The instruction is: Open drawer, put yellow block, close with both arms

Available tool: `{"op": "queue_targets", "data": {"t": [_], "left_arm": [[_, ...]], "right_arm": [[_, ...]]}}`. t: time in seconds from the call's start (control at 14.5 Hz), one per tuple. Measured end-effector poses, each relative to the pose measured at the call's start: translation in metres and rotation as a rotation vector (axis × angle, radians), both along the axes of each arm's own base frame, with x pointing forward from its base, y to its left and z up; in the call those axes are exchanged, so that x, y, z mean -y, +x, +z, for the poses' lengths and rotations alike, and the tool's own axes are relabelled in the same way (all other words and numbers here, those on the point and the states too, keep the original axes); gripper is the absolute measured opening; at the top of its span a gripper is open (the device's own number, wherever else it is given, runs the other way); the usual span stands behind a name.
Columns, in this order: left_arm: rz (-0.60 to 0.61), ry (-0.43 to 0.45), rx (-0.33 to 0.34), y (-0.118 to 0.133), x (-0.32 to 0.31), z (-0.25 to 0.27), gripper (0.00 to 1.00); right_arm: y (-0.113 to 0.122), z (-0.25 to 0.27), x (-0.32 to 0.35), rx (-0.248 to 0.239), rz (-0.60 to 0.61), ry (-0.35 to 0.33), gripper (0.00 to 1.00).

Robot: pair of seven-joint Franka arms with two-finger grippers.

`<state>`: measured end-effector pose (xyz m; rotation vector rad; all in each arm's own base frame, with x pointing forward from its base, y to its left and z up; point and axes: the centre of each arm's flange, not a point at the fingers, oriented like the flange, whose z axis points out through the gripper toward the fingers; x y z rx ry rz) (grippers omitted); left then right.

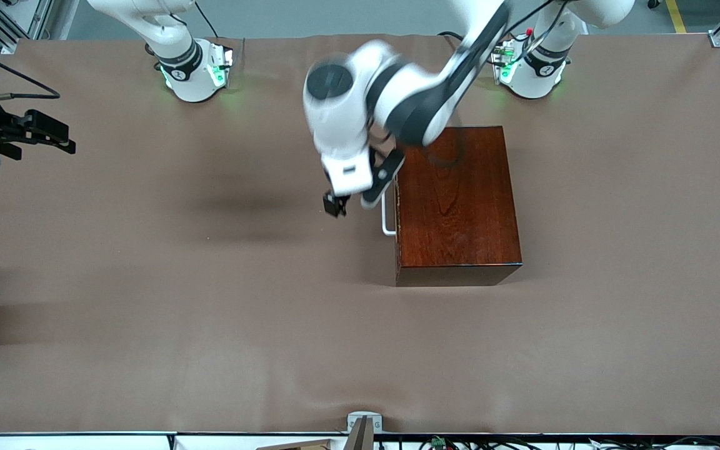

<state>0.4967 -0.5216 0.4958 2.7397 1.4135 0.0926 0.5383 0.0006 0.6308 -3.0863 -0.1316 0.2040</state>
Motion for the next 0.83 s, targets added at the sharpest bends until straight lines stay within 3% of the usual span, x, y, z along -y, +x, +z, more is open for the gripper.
{"op": "queue_targets", "data": {"t": [0.14,0.34,0.69,0.83], "left_arm": [[-0.087,-0.024,-0.031,0.02,-0.076,0.073,1.0],[-0.277,-0.032,-0.116,0.054,-0.204,0.118,1.0],[-0.579,-0.021,-0.251,0.081,-0.339,0.102,1.0],[-0.708,0.032,-0.29,0.082,-0.38,0.088,1.0]], "right_arm": [[0.0,0.0,0.0,0.0,-0.001,0.0,1.0],[0.0,0.0,0.001,0.001,-0.001,0.0,1.0],[0.001,0.0,0.001,0.007,-0.001,0.0,1.0],[0.001,0.0,0.001,0.007,-0.001,0.0,1.0]]}}
